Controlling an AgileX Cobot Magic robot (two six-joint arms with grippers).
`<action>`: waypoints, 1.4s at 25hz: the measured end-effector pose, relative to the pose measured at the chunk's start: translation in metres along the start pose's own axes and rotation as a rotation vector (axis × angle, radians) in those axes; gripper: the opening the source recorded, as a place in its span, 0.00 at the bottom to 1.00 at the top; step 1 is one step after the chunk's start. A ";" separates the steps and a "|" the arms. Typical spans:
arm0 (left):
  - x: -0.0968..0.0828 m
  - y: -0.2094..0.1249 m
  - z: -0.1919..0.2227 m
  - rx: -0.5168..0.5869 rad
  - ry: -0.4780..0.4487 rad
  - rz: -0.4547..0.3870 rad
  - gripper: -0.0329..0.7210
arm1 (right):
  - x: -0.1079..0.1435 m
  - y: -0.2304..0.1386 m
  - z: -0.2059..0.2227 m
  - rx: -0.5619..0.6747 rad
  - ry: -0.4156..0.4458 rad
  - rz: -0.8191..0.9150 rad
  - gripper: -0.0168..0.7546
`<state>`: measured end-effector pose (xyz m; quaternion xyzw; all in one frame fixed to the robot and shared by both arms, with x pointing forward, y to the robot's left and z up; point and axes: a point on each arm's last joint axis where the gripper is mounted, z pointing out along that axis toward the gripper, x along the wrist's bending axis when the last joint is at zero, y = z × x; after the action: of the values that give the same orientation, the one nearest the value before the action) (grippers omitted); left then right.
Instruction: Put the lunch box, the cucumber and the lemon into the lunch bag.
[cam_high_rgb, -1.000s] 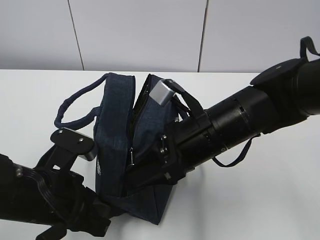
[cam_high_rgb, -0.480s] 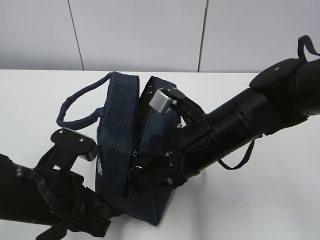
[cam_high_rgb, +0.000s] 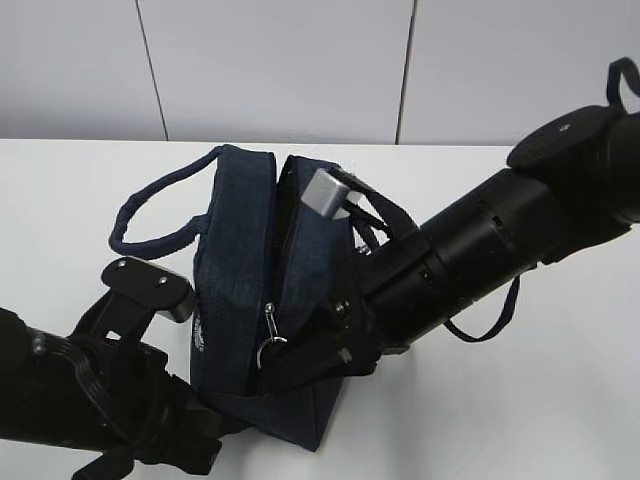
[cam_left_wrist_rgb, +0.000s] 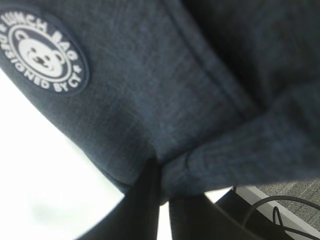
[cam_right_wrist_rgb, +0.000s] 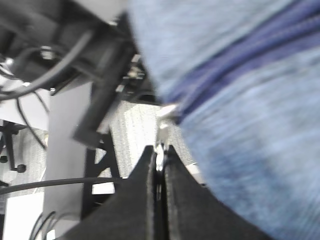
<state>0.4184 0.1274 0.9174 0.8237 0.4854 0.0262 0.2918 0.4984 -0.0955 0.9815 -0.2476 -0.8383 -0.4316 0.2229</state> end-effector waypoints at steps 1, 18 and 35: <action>0.000 0.000 0.000 0.000 -0.001 0.000 0.03 | 0.004 0.002 -0.003 -0.004 0.001 -0.001 0.02; -0.001 0.000 0.000 -0.001 -0.009 -0.045 0.03 | 0.035 0.044 -0.040 -0.134 -0.144 -0.082 0.02; -0.002 -0.001 0.000 0.012 -0.025 -0.047 0.03 | 0.014 0.063 -0.053 -0.281 -0.431 -0.113 0.02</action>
<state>0.4163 0.1258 0.9175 0.8141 0.5010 0.0063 0.2936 0.5347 -0.1044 1.0560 -0.3149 -0.8108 -0.4929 -0.0219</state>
